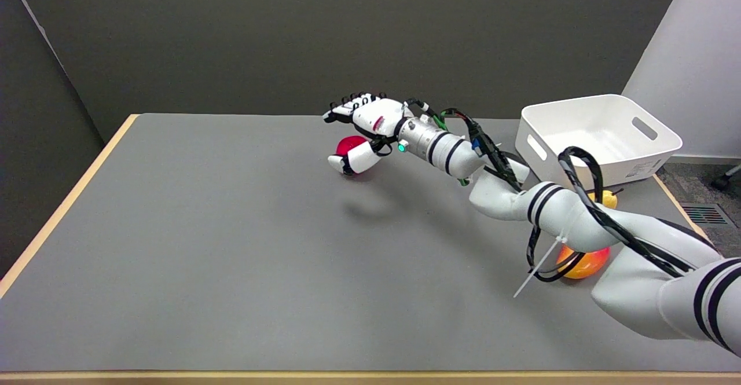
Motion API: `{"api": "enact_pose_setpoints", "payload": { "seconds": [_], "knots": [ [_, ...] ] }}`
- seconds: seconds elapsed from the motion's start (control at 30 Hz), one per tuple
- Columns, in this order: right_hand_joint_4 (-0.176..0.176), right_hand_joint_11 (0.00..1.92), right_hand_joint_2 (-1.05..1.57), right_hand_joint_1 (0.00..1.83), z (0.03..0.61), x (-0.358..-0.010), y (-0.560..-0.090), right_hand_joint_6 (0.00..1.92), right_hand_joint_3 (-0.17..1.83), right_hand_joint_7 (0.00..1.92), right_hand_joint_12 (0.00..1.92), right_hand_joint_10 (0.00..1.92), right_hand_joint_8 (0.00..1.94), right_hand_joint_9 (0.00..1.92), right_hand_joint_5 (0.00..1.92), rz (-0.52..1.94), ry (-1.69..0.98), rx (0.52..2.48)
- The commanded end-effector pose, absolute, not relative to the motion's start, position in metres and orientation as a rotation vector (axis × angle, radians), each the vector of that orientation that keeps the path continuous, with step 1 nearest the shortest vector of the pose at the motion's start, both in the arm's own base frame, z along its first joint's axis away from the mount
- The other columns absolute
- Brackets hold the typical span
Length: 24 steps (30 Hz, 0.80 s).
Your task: Pick up the pomegranate.
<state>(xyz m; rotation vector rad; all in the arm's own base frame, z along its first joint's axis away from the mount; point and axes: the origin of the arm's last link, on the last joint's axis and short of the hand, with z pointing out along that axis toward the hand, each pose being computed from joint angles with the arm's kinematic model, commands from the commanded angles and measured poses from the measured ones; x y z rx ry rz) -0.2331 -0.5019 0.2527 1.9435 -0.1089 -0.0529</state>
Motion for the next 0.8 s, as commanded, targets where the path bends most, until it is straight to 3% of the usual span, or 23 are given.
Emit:
{"api": "enact_pose_setpoints", "payload": {
  "seconds": [0.03, 0.8],
  "knots": [
    [0.08, 0.04, 0.57, 0.34, 0.2549, -0.2592, -0.5109, 0.4, 0.91, 0.18, 1.18, 0.57, 0.26, 0.1, 0.16, -0.123, -0.184, 1.872],
    [0.076, 0.09, 0.61, 0.45, 0.2565, -0.2668, -0.5095, 0.42, 1.0, 0.16, 1.11, 0.61, 0.29, 0.12, 0.13, -0.135, -0.2, 1.863]
  ]
}}
